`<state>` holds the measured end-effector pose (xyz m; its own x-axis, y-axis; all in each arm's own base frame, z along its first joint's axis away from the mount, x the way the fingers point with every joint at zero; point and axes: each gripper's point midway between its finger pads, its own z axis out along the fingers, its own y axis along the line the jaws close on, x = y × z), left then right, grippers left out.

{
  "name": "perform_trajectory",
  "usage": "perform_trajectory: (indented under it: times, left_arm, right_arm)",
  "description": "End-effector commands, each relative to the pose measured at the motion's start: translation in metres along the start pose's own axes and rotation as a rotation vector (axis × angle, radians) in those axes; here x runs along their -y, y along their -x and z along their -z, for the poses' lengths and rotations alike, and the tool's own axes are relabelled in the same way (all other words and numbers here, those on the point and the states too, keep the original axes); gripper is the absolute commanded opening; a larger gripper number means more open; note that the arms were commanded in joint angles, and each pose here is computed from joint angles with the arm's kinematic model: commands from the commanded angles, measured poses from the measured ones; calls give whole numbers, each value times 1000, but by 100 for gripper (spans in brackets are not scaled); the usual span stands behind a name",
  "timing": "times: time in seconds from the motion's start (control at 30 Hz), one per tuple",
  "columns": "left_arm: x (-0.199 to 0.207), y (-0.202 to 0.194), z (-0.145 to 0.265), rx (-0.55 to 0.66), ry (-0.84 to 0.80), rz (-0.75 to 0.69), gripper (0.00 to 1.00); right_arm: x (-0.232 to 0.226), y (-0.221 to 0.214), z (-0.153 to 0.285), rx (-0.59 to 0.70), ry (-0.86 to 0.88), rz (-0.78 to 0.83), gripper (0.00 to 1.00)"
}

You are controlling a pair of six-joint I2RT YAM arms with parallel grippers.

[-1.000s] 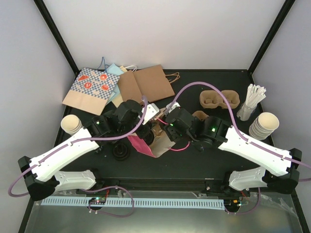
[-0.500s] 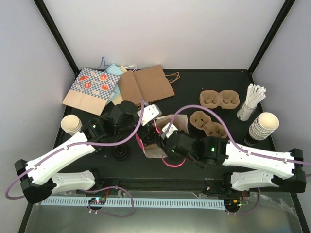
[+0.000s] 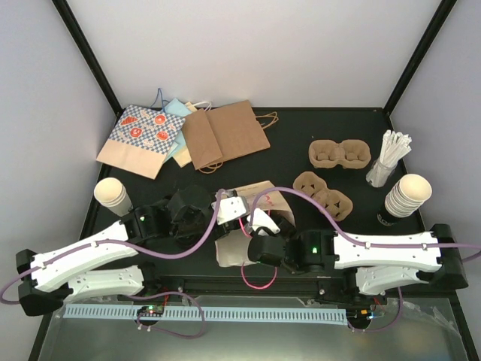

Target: Pack the takeout coffee

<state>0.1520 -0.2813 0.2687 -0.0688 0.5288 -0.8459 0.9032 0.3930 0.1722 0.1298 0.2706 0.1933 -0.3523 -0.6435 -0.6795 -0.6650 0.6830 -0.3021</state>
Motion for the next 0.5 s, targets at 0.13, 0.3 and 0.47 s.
perform_trajectory:
  times: [0.13, 0.3, 0.47]
  left_arm:
    - [2, 7, 4, 13, 54, -62, 2]
    - [5, 8, 5, 17, 56, -66, 2]
    - [8, 9, 6, 32, 45, -44, 2]
  right_arm:
    - [16, 9, 14, 79, -39, -83, 56]
    - [30, 6, 20, 101, -75, -120, 56]
    - [39, -7, 11, 33, -188, -97, 55]
